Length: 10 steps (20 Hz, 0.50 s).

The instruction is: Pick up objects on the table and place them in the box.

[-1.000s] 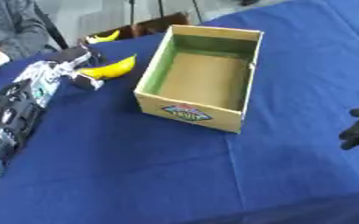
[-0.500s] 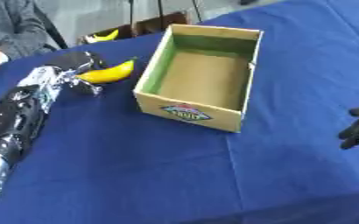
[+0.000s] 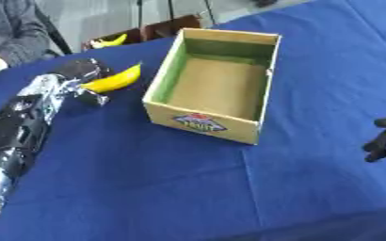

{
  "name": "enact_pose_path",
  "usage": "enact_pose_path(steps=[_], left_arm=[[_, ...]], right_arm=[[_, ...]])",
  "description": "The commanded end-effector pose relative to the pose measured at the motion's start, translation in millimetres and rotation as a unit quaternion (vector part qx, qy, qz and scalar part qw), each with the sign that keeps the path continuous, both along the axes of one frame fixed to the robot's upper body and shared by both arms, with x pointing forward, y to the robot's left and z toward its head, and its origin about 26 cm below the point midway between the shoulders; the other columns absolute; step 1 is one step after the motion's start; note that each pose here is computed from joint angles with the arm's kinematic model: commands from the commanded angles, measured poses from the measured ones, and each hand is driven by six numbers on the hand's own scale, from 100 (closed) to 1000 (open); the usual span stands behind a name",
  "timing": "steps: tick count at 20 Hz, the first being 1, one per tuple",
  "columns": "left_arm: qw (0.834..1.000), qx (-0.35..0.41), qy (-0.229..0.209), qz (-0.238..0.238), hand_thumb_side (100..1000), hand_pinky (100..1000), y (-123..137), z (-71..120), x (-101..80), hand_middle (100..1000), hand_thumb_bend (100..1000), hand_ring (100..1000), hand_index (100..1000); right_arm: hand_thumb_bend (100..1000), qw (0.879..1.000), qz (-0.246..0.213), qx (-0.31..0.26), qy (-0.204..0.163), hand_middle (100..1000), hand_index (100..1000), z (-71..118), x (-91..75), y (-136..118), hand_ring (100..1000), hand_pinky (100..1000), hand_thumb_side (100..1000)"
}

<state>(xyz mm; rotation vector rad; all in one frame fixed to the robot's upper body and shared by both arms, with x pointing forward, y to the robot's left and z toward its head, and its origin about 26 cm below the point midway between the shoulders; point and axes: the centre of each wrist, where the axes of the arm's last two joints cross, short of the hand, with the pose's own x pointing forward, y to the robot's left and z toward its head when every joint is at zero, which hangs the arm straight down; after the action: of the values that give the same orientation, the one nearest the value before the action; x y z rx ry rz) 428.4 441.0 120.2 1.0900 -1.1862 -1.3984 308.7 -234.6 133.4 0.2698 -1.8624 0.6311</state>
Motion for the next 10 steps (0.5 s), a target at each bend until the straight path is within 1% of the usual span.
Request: enact_pose_path(steps=[1, 5, 6, 10], left_arm=[[1.0, -0.003, -0.016, 0.001, 245, 568, 6.0, 9.8, -0.8, 561, 100, 567, 665], [1.0, -0.008, -0.02, -0.001, 245, 568, 6.2, 12.4, -1.0, 561, 100, 567, 665], [1.0, -0.007, -0.024, -0.005, 246, 573, 6.4, 16.4, -0.6, 556, 100, 563, 660], [0.998, -0.007, -0.052, -0.024, 248, 572, 11.1, 43.1, -2.0, 553, 100, 560, 659]], right_arm=[[100, 1.0, 0.0, -0.003, -0.019, 513, 755, 9.3, -1.0, -1.4, 607, 549, 1000], [100, 1.0, 0.0, -0.002, -0.018, 513, 755, 9.2, -1.1, -1.5, 607, 549, 1000], [100, 1.0, -0.001, -0.002, -0.018, 513, 755, 8.7, -1.2, -1.8, 607, 549, 1000], [100, 1.0, -0.002, 0.0, -0.014, 513, 755, 6.9, -2.0, -3.1, 607, 549, 1000]])
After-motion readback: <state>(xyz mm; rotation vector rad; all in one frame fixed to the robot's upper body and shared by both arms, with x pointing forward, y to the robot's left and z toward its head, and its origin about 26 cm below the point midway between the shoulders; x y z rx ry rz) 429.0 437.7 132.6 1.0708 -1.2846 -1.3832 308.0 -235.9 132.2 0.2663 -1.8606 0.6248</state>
